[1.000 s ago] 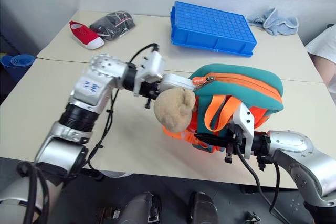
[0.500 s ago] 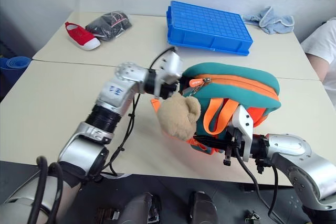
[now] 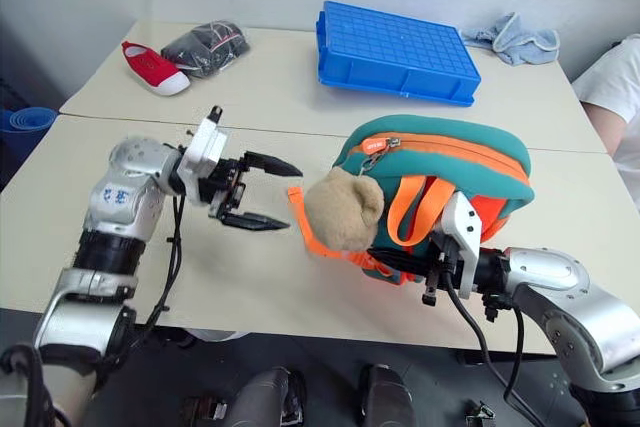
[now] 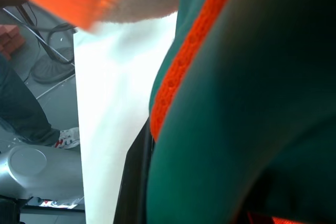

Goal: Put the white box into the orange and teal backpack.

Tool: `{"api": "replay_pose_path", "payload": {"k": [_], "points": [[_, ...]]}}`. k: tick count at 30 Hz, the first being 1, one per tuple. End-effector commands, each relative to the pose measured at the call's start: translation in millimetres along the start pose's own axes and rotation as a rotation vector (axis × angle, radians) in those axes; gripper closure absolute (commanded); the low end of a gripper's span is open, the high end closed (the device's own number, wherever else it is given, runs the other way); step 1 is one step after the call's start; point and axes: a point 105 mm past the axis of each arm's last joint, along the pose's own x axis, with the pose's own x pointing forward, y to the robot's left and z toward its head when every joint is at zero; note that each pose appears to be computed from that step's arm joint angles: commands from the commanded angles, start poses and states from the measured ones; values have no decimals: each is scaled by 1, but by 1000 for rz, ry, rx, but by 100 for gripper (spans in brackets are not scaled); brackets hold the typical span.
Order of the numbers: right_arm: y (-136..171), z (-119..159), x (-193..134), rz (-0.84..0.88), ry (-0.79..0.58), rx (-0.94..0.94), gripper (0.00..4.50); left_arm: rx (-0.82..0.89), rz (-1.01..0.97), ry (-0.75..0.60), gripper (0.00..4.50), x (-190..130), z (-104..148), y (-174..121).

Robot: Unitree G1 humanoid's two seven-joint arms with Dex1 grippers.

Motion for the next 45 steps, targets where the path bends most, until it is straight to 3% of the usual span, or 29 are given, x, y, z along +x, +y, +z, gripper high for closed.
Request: {"api": "replay_pose_path", "payload": {"k": [1, 9, 13, 17, 21, 24, 28, 32, 36, 39, 43, 44, 45], "points": [[2, 0, 2, 18, -1, -5, 450, 34, 29, -112, 7, 16, 26, -8], [-3, 0, 2, 10, 2, -1, 450, 39, 11, -170, 7, 49, 28, -14], [-3, 2, 4, 11, -2, -1, 450, 70, 18, -192, 86, 57, 29, -11], [-2, 1, 3, -1, -3, 4, 450, 61, 28, -195, 210, 52, 30, -12], [-1, 0, 2, -33, -13, 7, 450, 49, 160, -119, 321, 12, 25, 8], [-1, -2, -1, -60, -17, 12, 450, 28, 303, -47, 370, -25, 21, 31], [1, -5, -4, -77, -19, 16, 450, -45, 403, 71, 377, -53, -3, 43], [0, -5, -6, -99, -28, 13, 450, -165, 488, 167, 377, -64, -47, 49], [0, -8, -6, -126, -43, 19, 450, -427, 375, 112, 377, -47, -78, 25], [0, -10, -2, -142, -68, 31, 450, -461, 334, 176, 377, -34, -110, 4], [-12, -7, 3, -212, -185, 57, 450, -481, 359, 82, 377, -28, -107, 3], [-19, -10, 3, -249, -175, 29, 450, -461, 369, 77, 343, -29, -105, 4], [-22, -12, 3, -265, -164, 3, 418, -452, 373, 81, 307, -31, -105, 3]]}}
